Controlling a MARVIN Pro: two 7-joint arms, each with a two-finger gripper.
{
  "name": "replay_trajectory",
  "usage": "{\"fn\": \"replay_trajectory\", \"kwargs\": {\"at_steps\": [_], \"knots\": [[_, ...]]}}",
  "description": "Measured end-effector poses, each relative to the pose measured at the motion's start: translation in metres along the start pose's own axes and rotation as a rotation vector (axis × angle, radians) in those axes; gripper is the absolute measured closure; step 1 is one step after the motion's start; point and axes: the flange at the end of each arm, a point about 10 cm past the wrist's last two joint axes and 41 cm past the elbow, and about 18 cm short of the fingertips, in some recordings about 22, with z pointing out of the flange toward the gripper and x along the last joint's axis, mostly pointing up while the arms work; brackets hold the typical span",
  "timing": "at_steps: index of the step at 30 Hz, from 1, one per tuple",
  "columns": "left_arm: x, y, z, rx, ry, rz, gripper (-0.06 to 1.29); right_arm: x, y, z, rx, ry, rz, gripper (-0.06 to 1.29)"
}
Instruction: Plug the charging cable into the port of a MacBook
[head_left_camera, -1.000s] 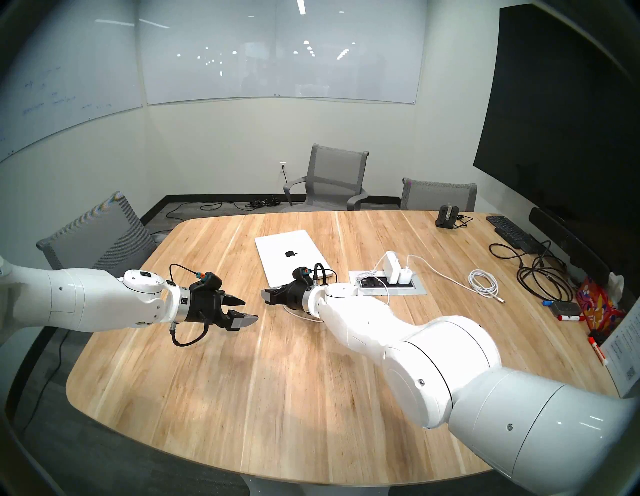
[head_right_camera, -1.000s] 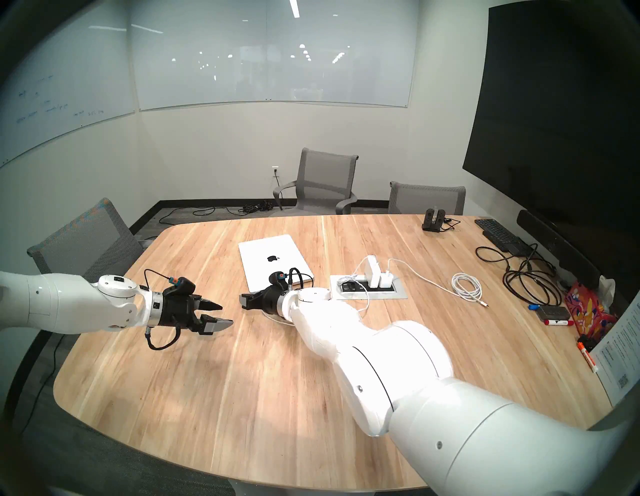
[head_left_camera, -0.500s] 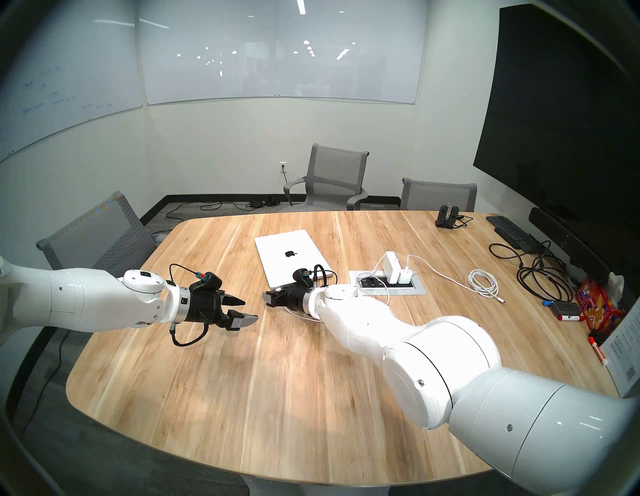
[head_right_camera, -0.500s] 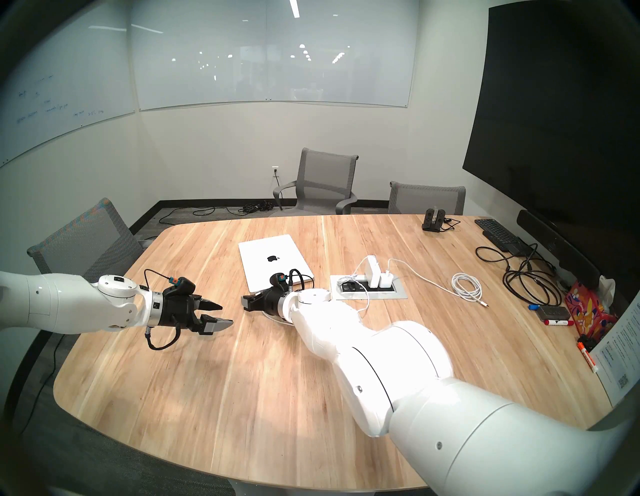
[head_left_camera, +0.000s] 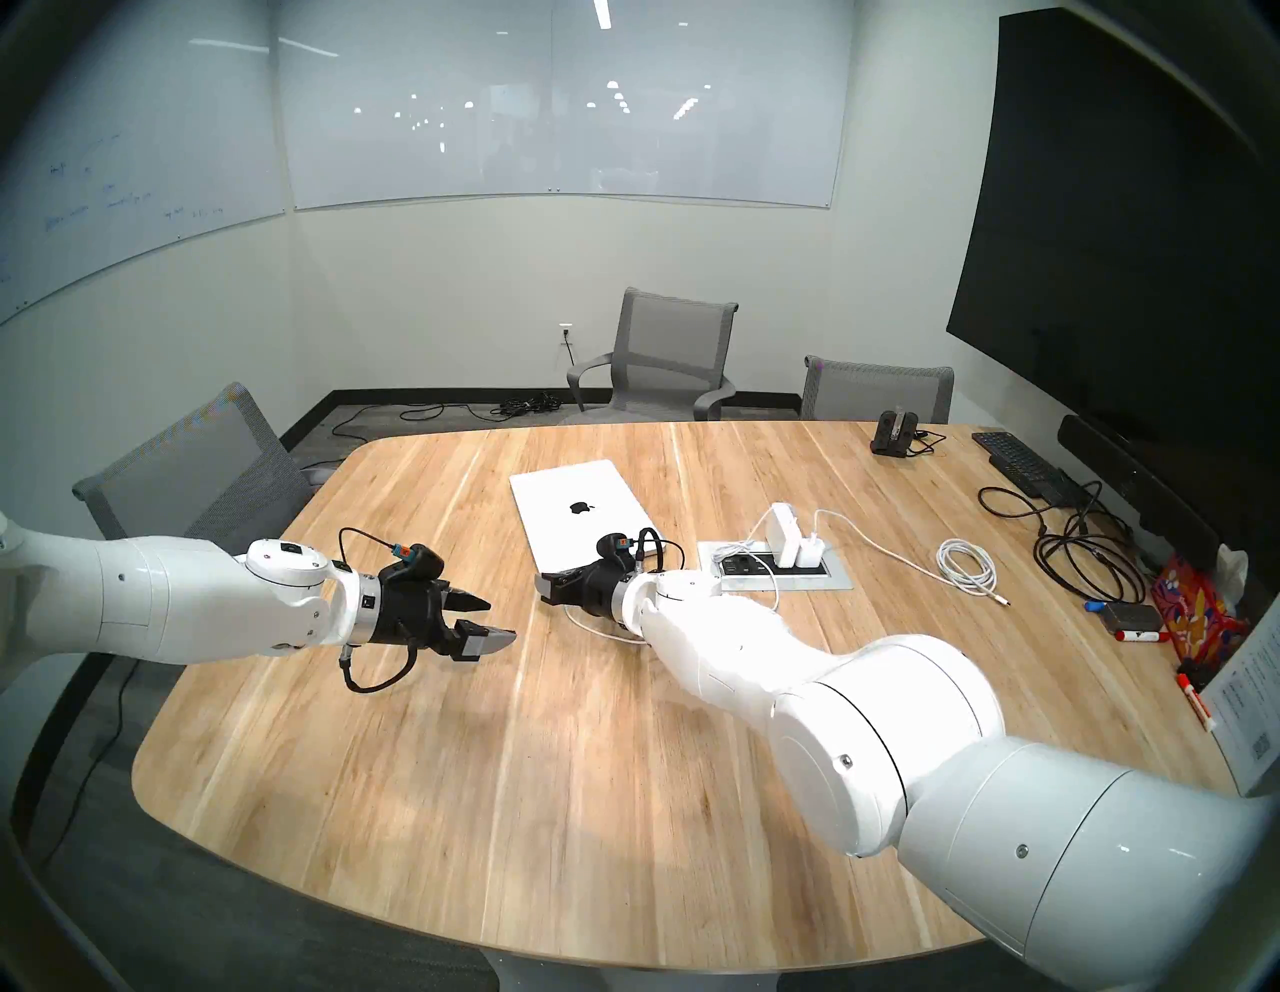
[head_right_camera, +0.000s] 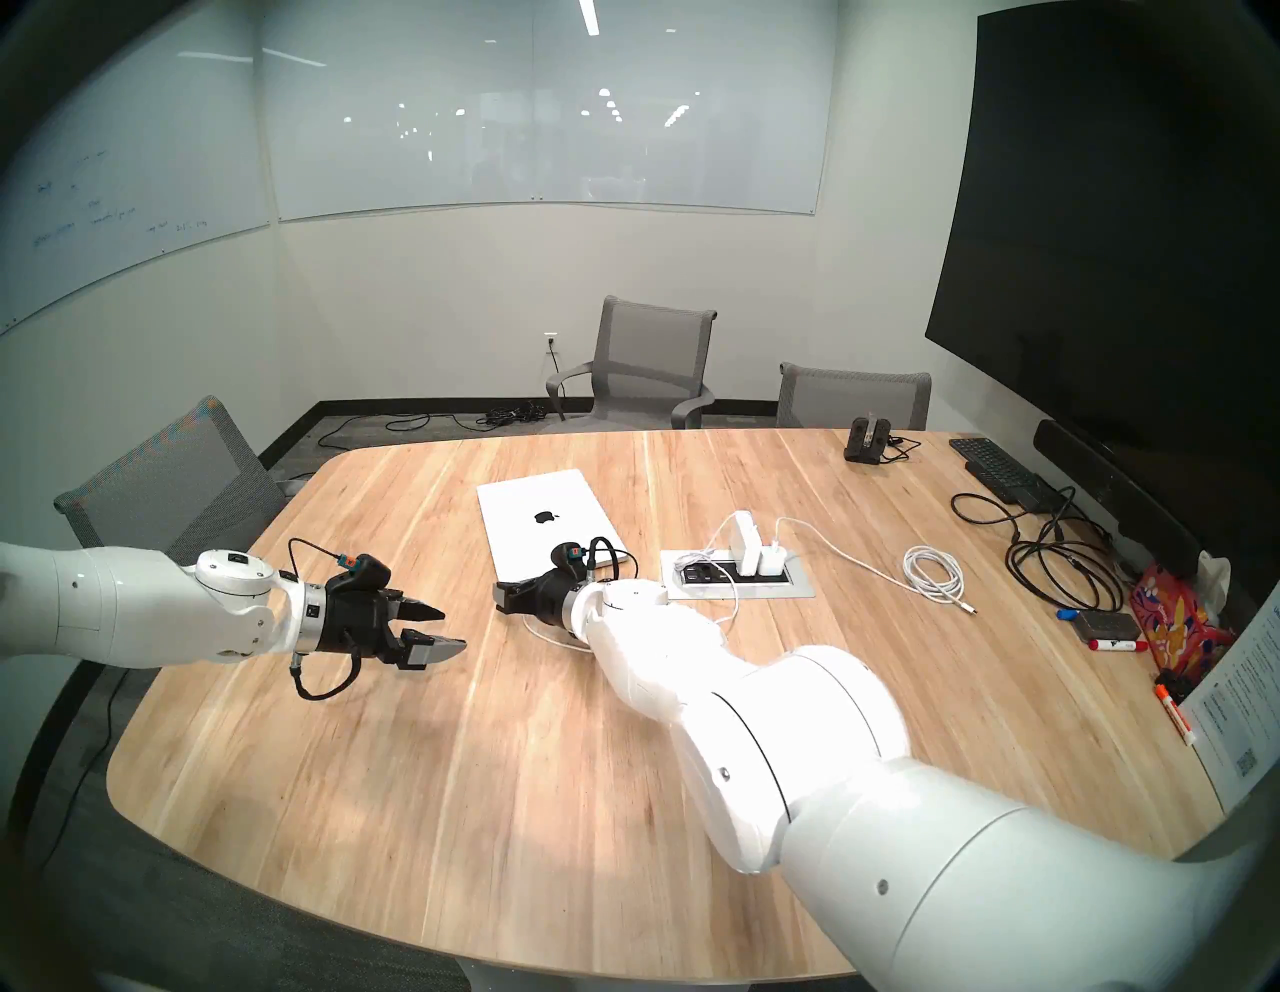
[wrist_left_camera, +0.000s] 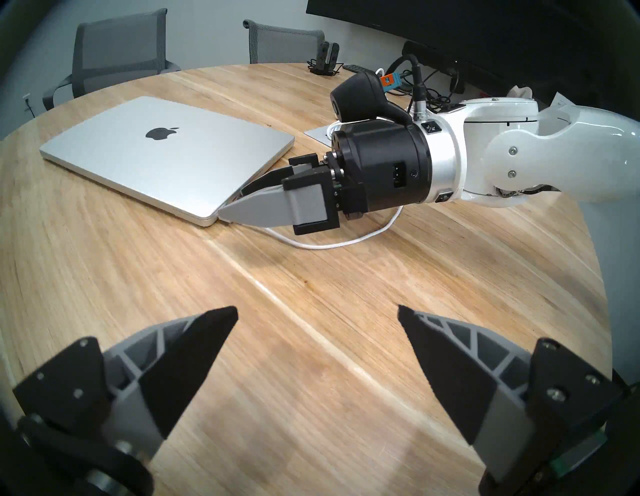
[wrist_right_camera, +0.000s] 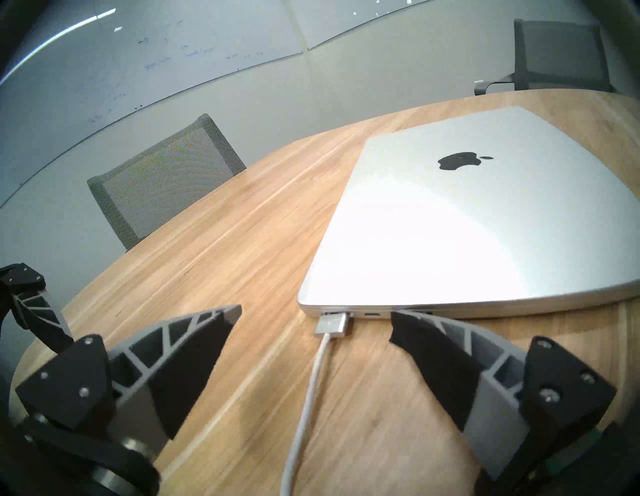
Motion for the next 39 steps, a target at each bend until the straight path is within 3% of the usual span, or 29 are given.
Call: {"fn": "replay_trajectory", "kwargs": {"at_steps": [28, 39], "knots": [[0.000, 0.000, 0.000, 0.000, 0.000, 0.000, -0.01, 0.005, 0.024, -0.019, 0.064, 0.098, -0.011, 0.03], [0.000, 0.000, 0.000, 0.000, 0.000, 0.000, -0.01, -0.010, 0.043, -0.038, 0.123, 0.070, -0.069, 0.03]]}}
